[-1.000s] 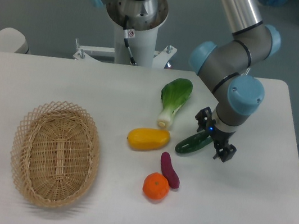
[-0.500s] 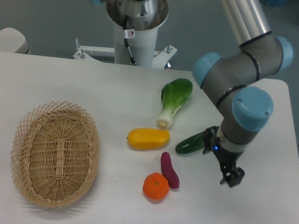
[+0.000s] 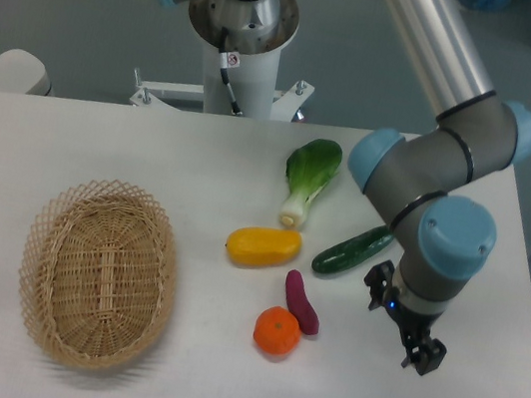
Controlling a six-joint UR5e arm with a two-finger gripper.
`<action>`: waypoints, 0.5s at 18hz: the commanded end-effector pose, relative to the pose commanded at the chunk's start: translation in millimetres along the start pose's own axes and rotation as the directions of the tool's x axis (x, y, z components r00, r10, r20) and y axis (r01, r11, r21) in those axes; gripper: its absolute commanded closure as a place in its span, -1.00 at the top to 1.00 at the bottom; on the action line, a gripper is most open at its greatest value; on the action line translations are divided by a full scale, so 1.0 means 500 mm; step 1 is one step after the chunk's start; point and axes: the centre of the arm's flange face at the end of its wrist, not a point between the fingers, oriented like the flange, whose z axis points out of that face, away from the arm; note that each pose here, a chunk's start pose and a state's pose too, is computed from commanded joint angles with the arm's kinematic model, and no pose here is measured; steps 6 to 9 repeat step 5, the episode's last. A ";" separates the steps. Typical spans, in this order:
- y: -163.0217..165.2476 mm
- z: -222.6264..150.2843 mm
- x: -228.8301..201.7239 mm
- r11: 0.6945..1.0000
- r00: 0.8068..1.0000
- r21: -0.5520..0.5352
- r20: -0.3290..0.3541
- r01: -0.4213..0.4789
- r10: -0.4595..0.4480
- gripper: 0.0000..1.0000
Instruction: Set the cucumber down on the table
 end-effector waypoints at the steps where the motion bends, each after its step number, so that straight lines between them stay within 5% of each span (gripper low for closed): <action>1: -0.002 0.006 -0.003 1.000 1.000 0.000 -0.003 0.005 -0.005 1.00; 9: -0.014 0.012 0.000 1.000 1.000 0.001 -0.008 0.000 0.000 1.00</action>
